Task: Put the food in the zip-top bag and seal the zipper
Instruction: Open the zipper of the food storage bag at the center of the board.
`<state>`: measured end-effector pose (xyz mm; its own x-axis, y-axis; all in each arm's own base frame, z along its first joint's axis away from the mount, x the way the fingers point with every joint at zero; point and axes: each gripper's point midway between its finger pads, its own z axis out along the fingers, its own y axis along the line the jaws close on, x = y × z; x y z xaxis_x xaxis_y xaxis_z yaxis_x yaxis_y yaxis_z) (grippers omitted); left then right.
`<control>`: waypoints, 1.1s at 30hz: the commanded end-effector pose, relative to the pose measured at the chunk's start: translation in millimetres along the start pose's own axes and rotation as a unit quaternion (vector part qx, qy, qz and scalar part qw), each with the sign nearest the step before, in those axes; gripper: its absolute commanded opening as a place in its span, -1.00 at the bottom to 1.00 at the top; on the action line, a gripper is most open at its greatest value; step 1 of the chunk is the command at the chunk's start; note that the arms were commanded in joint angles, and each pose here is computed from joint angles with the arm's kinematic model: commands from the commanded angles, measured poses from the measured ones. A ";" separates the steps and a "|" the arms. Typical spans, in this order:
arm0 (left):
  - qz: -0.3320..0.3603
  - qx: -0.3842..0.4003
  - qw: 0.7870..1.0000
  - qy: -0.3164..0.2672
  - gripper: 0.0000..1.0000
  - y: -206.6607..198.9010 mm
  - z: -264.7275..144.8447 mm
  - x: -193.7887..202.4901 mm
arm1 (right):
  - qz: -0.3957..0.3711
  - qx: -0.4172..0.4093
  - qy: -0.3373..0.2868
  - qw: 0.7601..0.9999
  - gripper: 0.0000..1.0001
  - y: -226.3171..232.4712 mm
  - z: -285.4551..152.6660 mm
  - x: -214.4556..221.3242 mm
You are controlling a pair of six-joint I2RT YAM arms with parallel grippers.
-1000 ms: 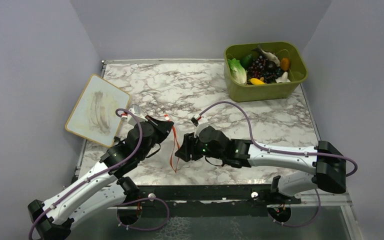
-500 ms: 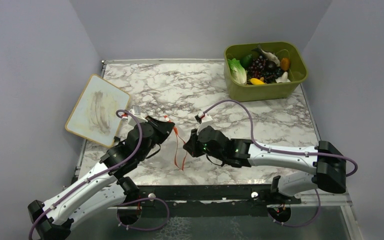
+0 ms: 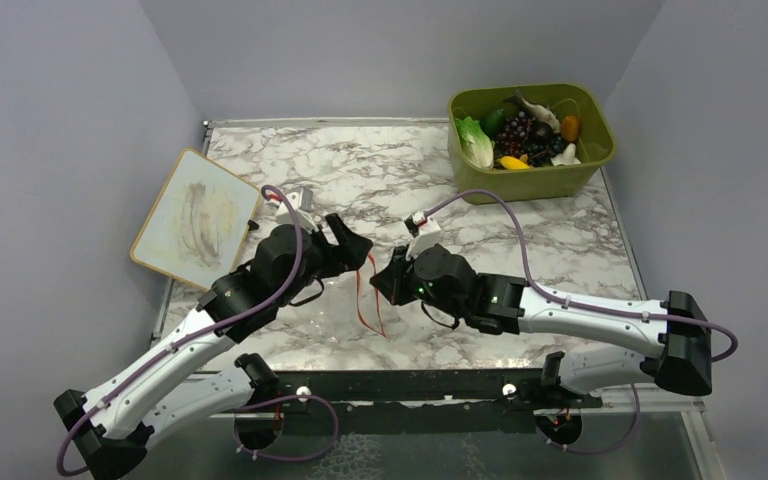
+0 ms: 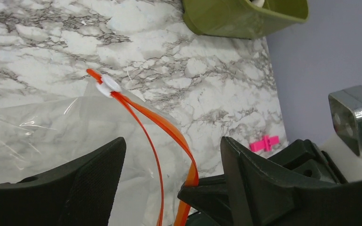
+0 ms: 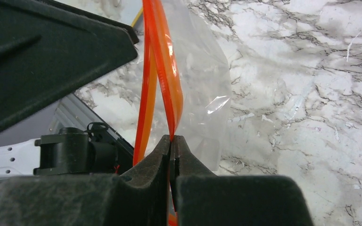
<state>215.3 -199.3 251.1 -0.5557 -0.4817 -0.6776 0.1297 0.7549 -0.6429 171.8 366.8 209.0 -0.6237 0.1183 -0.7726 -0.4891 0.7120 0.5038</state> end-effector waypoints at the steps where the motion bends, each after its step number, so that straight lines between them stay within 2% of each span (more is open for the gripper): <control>1: 0.110 0.039 0.990 0.081 0.52 -13.6 -5.0 20.1 | 0.014 0.002 -0.021 1.000 -0.97 9.5 -8.1 -20.3; 9: 0.115 0.023 0.986 0.119 0.21 -5.1 -1.5 36.4 | 0.033 0.030 -0.050 0.998 -0.97 0.6 -13.3 -33.4; 13: 0.115 0.027 0.986 0.118 -0.09 -4.1 -4.8 37.0 | 0.039 0.034 -0.053 0.997 -0.97 -0.9 -13.7 -34.6; 21: 0.108 0.030 0.986 0.121 -0.03 3.2 -9.0 43.8 | 0.049 0.032 -0.050 0.997 -0.97 -2.7 -14.6 -30.3; 28: 0.110 0.024 0.985 0.132 -0.03 16.2 5.8 62.5 | 0.057 0.013 -0.051 0.997 -0.97 1.8 -15.5 -28.5; 30: 0.107 0.026 0.985 0.136 -0.18 16.5 10.0 66.5 | 0.057 0.010 -0.046 0.997 -0.97 2.5 -14.8 -25.4; 33: 0.115 0.026 0.984 0.137 -0.54 16.0 11.5 66.2 | 0.056 0.026 -0.043 0.997 -0.97 -5.3 -15.5 -22.2</control>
<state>187.9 -214.6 184.5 -0.7201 -0.1640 -0.6743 0.2720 0.8272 -0.4917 179.6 353.1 230.2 -0.6166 0.2344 -0.7515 -0.4041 0.7251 0.5577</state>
